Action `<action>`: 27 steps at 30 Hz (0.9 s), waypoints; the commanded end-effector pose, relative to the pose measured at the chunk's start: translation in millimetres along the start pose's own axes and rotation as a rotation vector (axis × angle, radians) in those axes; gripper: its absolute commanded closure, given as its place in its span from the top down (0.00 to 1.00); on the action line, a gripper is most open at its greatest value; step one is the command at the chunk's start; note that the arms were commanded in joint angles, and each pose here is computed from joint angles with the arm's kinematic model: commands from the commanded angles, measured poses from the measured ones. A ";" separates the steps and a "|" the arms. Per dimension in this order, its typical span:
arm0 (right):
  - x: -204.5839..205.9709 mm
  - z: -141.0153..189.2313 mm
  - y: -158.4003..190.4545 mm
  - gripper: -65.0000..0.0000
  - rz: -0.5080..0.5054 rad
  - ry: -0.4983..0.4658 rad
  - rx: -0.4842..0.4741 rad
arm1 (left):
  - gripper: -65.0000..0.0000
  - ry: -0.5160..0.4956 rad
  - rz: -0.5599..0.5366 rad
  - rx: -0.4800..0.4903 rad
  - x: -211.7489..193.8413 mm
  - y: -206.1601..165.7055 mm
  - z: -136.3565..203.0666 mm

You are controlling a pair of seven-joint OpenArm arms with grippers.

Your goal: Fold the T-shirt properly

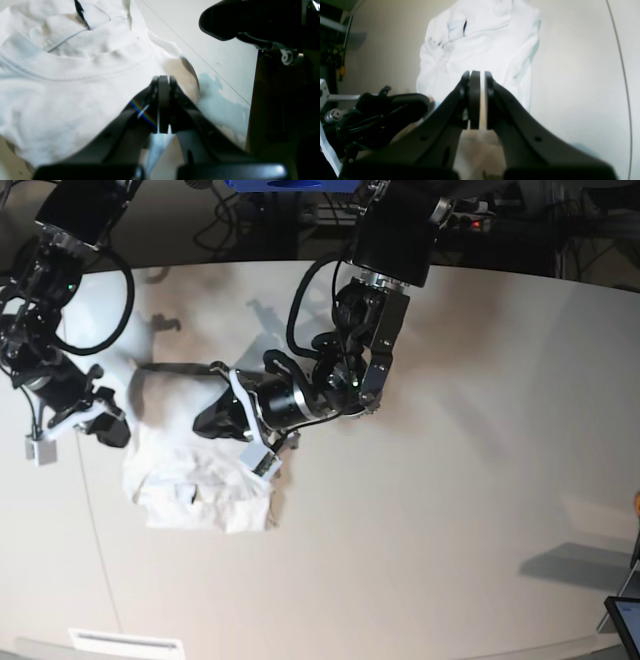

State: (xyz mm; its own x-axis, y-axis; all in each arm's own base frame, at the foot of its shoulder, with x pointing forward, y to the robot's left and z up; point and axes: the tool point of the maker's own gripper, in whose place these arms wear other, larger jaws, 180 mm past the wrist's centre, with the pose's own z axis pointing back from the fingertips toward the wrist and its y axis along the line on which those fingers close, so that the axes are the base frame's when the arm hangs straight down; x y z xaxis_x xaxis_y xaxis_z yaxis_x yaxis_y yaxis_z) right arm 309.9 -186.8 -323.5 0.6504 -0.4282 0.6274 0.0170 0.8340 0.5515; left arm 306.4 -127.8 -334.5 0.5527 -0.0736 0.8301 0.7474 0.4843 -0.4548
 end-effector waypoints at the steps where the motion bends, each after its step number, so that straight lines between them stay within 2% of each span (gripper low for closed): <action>1: 2.7 0.6 6.1 0.06 0.007 -0.014 0.020 | 0.00 -0.057 -0.014 -0.038 19.2 -12.1 -4.7; 8: -28.2 -13.0 -2.3 0.06 -0.078 0.055 0.022 | 0.00 0.004 0.055 -0.028 -10.3 -3.5 -10.3; 15: -52.6 -21.4 -18.9 0.06 -0.155 0.117 0.006 | 0.00 0.042 0.080 0.020 -41.0 15.6 8.1; 20: -57.7 -21.4 -24.0 0.06 -0.169 0.087 -0.009 | 0.00 0.078 0.098 0.040 -61.3 22.8 17.2; 25: -74.6 -30.5 -25.2 0.06 -0.192 0.132 -0.002 | 0.00 0.123 0.148 0.050 -82.4 30.5 15.0; 27: -82.5 -33.2 -29.1 0.06 -0.217 0.147 -0.006 | 0.00 0.110 0.159 0.053 -83.6 31.6 14.5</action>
State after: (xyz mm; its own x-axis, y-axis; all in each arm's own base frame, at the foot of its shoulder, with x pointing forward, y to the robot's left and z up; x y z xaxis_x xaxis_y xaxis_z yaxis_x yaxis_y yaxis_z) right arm 282.9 -163.8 -406.7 0.7148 -0.5642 0.4132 0.1683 0.7122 0.6815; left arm 278.9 -97.3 -404.4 0.6962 -0.0308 0.7172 0.6273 0.5120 -0.5869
